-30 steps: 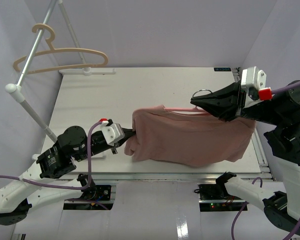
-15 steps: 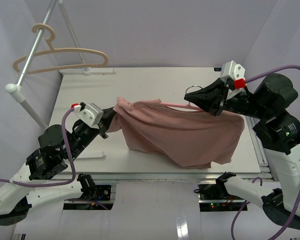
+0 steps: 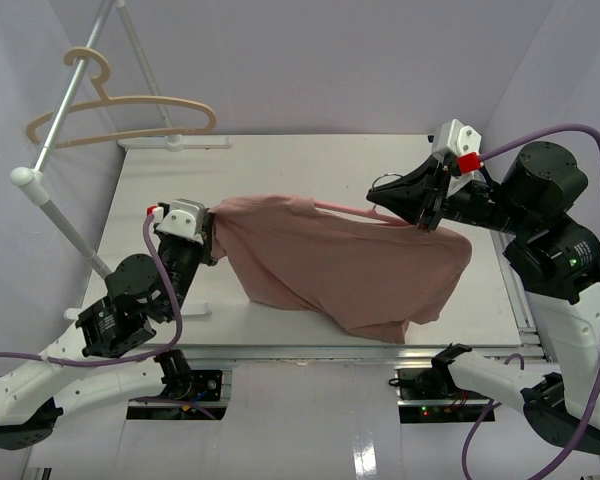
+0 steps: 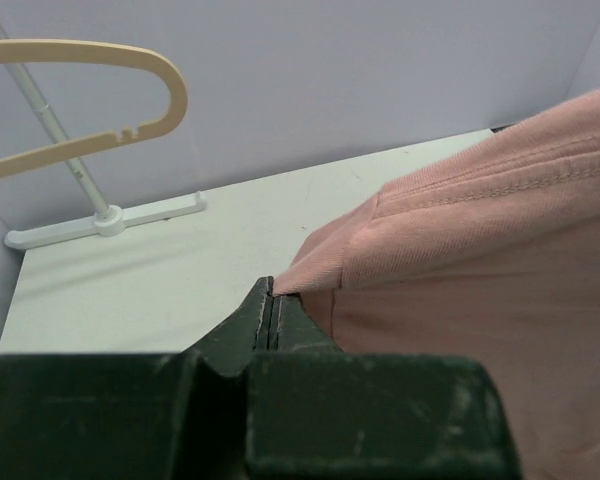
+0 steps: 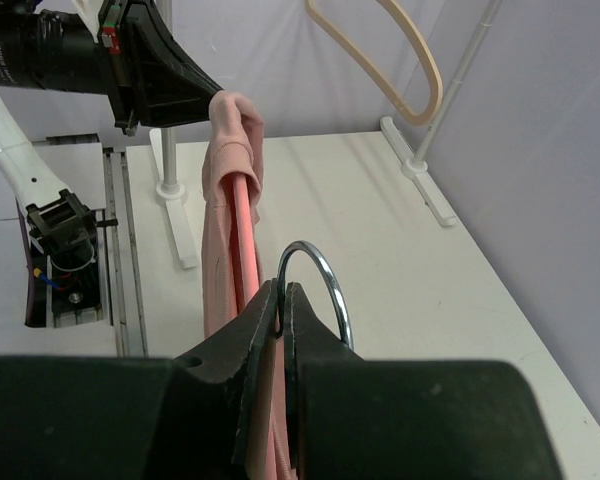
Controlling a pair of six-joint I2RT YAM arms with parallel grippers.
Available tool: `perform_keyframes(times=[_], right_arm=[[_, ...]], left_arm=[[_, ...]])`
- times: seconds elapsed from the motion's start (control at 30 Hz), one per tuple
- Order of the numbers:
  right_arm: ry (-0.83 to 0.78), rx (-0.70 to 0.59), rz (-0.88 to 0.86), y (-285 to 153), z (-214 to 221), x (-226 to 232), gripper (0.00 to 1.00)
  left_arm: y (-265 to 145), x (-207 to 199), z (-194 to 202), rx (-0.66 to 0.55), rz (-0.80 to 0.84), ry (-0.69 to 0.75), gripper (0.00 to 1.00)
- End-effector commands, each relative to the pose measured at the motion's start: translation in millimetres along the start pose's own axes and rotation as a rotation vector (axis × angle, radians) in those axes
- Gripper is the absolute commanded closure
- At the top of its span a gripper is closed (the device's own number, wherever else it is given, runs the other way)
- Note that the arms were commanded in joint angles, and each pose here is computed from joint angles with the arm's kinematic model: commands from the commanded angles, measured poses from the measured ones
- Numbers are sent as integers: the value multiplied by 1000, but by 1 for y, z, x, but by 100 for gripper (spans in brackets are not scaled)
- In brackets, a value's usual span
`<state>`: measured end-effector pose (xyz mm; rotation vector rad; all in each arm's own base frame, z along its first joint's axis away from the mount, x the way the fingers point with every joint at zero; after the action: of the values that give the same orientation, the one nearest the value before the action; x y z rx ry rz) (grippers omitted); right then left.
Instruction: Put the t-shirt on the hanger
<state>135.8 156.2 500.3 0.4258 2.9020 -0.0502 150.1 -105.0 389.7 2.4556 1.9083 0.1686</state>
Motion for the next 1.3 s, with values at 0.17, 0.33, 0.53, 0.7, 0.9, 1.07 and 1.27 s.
perform_keyframes(times=[0.17,0.33,0.53,0.7,0.9,1.07,1.27], right_arm=[[-55,-56,36,-9,-24,0,92],[-34,-39,27,-3,-18,-3,92],[-7,-7,-8,5,-2,-4,92],[15,-8,-96,10,13,4,92],[-5,-13,-182,9,26,14,92],[-14,-23,-219,7,31,21,92],[-19,-35,-227,6,30,24,92]], left_arm=[[-9,4,-21,8,55,-54,62],[-22,-4,-44,-35,292,-10,43],[-40,0,-74,-76,443,-10,32],[-27,-43,-75,80,669,97,32],[1,-93,-53,204,834,227,32],[3,-116,-45,253,981,255,32],[1,-127,-34,305,1064,265,34]])
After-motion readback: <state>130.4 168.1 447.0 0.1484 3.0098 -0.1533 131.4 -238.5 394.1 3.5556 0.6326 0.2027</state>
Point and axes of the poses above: each gripper's point midway between its finger pads, its own y axis out along the fingers, its own x axis along the line the jaws close on, z = x × y, the point moved 7 cm from there along -y, back along the fingers
